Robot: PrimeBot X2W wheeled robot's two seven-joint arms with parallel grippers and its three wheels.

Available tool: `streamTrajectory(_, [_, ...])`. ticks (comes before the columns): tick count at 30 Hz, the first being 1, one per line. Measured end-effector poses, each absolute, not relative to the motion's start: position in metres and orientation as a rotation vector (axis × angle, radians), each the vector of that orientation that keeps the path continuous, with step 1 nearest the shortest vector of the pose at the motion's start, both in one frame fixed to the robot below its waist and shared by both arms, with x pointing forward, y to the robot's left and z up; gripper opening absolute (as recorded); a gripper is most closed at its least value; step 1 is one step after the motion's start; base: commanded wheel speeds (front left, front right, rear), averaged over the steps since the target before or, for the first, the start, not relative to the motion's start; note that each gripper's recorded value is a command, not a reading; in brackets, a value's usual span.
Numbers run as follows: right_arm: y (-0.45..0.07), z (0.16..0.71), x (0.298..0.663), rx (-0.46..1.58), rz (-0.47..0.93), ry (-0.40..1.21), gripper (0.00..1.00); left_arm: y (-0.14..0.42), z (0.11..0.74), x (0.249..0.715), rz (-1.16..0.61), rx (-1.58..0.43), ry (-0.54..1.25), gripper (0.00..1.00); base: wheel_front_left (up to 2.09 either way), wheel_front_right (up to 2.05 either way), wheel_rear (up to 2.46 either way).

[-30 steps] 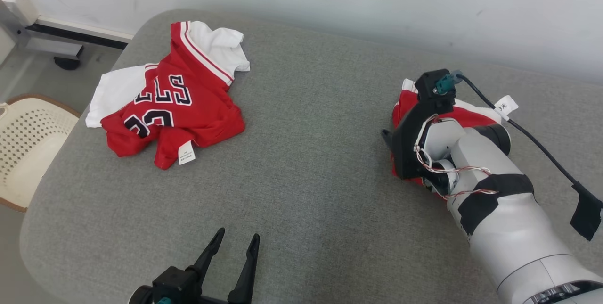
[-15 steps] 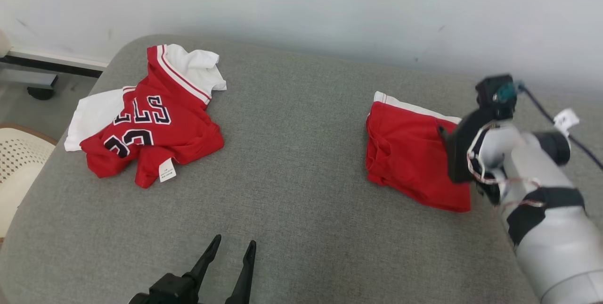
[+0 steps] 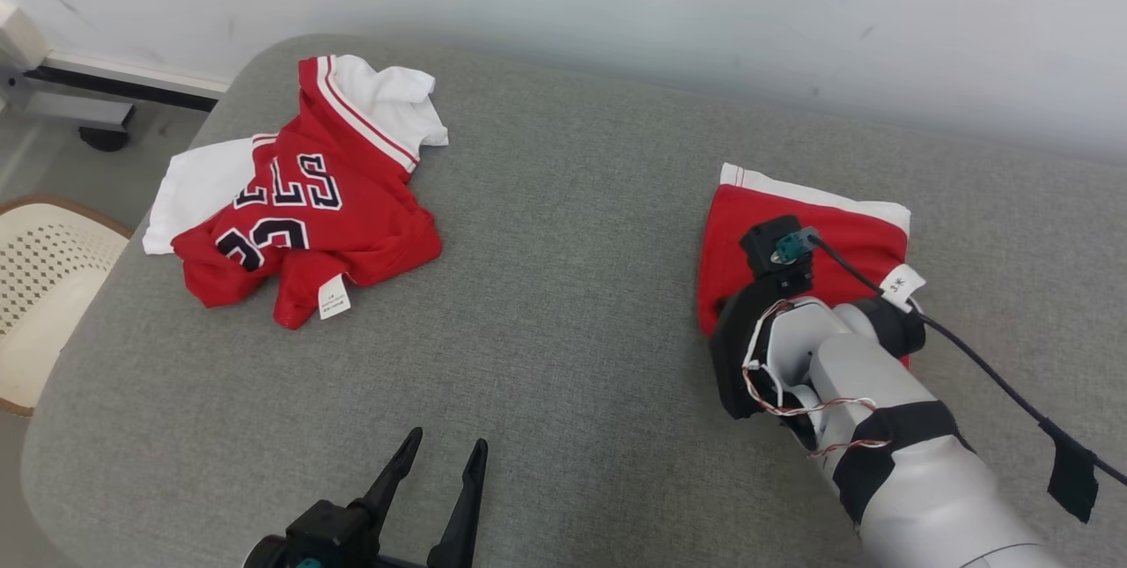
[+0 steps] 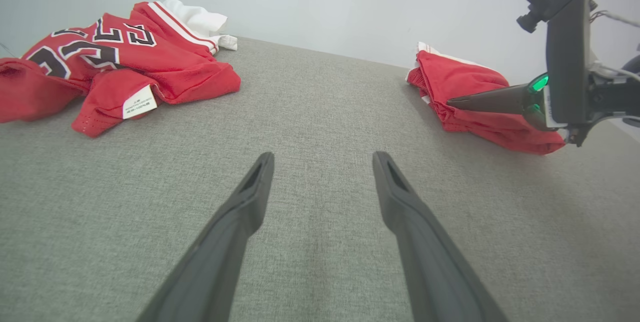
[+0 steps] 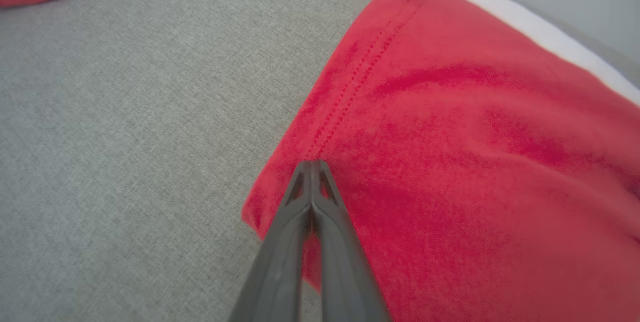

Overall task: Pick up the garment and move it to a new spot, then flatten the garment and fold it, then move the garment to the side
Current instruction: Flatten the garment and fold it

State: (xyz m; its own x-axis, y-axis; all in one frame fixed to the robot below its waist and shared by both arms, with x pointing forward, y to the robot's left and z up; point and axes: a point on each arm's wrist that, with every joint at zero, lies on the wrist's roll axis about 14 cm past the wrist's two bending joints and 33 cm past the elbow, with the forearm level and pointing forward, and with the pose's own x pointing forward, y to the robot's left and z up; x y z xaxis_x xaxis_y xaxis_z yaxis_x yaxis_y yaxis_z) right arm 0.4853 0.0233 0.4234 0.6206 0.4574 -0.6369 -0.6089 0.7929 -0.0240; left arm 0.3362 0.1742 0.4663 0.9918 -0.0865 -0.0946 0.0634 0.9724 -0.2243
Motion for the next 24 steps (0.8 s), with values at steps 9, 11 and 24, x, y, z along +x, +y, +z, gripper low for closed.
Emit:
streamTrajectory(9, [0.055,0.451,0.473,-0.143,0.700,0.557,0.22,0.182,0.474,0.332,-0.053,-0.223,0.070,1.00,0.00,0.00,0.00])
streamTrajectory(11, [0.057,0.461,0.471,-0.093,0.703,0.510,1.00,0.184,0.474,0.329,-0.049,-0.224,0.067,1.00,0.00,0.00,0.00])
streamTrajectory(24, [-0.066,0.503,0.466,0.104,0.405,0.193,1.00,0.214,0.518,0.339,0.015,-0.185,-0.088,1.00,0.00,0.00,0.00])
